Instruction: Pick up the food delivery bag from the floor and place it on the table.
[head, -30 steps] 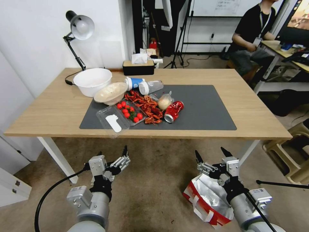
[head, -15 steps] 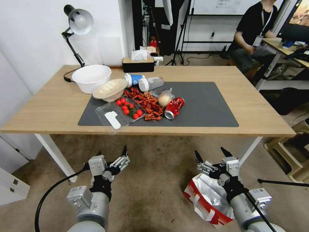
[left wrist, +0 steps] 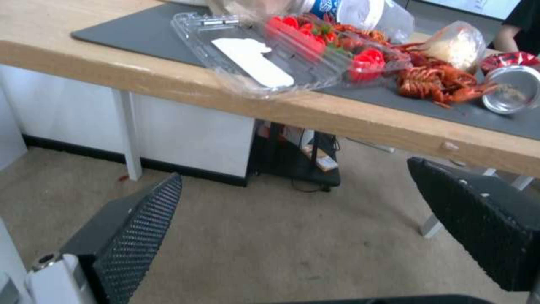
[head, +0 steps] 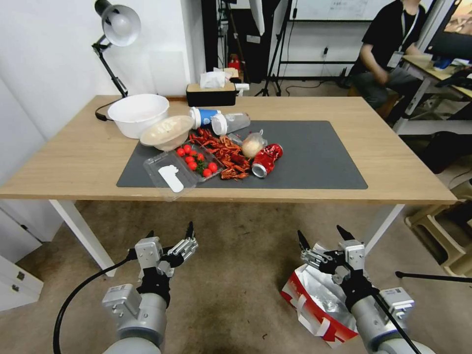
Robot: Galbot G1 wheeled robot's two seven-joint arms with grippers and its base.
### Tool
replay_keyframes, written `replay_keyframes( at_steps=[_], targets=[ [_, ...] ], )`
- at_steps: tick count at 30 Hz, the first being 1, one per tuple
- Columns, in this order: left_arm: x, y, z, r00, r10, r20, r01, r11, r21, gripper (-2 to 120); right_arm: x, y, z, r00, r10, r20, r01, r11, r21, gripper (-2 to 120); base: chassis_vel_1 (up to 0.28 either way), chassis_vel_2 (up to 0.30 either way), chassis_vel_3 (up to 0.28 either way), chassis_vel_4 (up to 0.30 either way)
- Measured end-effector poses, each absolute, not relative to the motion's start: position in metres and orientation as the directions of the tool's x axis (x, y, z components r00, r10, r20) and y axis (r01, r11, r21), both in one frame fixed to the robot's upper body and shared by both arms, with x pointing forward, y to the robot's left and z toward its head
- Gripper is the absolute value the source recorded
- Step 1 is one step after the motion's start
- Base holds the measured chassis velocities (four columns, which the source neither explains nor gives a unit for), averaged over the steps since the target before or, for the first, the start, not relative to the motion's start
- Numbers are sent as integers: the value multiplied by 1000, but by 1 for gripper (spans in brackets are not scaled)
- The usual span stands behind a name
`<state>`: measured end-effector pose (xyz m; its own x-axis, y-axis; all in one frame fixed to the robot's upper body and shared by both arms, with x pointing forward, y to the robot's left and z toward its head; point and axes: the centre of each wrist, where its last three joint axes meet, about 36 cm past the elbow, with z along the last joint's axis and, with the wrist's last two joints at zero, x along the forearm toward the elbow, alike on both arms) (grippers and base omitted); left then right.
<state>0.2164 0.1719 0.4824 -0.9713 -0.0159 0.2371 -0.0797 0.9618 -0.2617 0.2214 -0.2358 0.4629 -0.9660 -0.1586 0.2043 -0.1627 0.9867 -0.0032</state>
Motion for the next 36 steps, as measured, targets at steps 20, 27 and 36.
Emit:
replay_keyframes(
  at_steps=[20,27,36],
  targets=[
    [216,172,482,-971,-16,237,-79,963,-258,100,221,-235,461,-964,-160,211,-163,987,2,100,0,0,0,0],
    [216,173,482,-971,-18,236,-80,964,-253,100,221,-235,460,-964,-160,213,-162,987,5,100,0,0,0,0],
    [217,174,479,-973,-25,229,-74,975,-208,100,221,-234,457,-963,-159,219,-161,987,9,100,0,0,0,0]
  ],
)
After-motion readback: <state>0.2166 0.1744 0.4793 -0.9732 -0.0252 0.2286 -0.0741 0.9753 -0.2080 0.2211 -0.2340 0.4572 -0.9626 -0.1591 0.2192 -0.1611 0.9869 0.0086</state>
